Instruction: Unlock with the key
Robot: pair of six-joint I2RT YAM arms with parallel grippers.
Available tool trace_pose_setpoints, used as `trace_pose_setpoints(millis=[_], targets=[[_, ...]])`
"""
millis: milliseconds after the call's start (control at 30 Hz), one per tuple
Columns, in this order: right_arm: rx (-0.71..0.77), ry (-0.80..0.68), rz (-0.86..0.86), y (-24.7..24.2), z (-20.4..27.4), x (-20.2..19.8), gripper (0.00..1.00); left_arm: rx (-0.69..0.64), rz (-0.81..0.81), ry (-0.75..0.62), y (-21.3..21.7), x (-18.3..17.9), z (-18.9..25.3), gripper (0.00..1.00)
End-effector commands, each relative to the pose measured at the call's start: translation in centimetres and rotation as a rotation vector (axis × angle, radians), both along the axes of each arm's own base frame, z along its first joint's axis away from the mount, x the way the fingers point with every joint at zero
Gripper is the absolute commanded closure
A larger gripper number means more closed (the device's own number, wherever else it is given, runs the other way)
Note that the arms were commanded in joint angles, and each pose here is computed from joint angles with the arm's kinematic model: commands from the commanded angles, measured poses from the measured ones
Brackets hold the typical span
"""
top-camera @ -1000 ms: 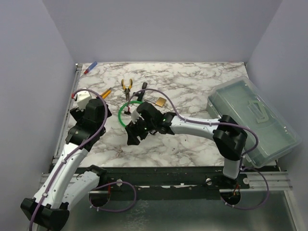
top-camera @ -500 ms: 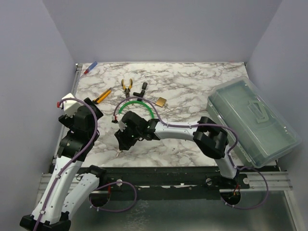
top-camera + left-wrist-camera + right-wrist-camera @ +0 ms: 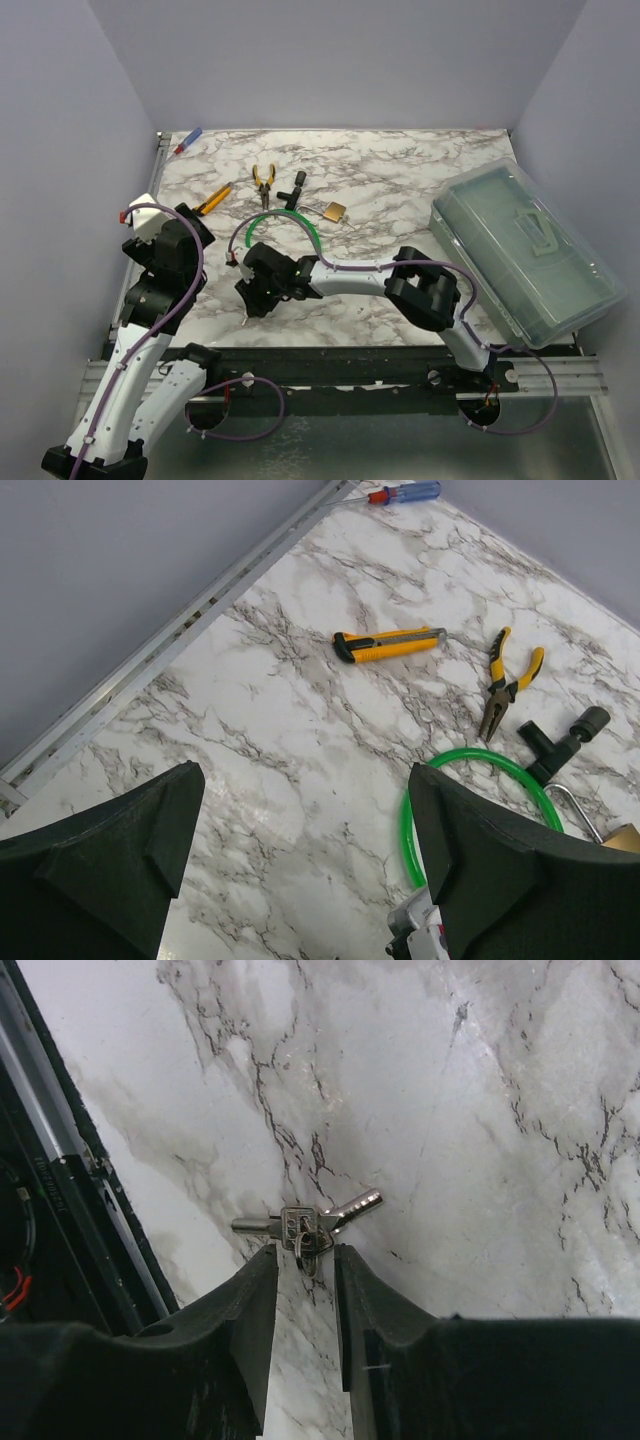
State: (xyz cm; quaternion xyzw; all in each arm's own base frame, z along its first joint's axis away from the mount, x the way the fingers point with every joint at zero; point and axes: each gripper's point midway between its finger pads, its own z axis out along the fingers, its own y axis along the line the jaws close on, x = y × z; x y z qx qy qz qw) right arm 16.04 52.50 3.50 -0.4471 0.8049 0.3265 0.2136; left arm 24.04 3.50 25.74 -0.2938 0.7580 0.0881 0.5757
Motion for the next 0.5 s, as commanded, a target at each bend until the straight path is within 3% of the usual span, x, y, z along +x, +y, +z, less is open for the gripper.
trace_pose_setpoints(millis=[0, 200, 333, 467], targets=[[-0.044, -0.018, -0.028, -0.1, -1.6, 0.4, 0.67, 0.010, 0.000, 0.000, 0.1, 0.2, -0.1, 0.10], [-0.064, -0.020, -0.061, -0.7, -2.9, 0.6, 0.81, 0.008, -0.006, 0.000, 0.0, 0.2, -0.2, 0.10], [-0.077, -0.024, -0.105, -1.5, -3.3, 0.8, 0.98, 0.007, -0.013, 0.000, -0.1, 0.3, -0.2, 0.10], [-0.117, -0.034, -0.210, -3.6, -3.4, 1.4, 1.00, -0.005, -0.076, 0.006, -1.1, 0.7, -0.3, 0.10]])
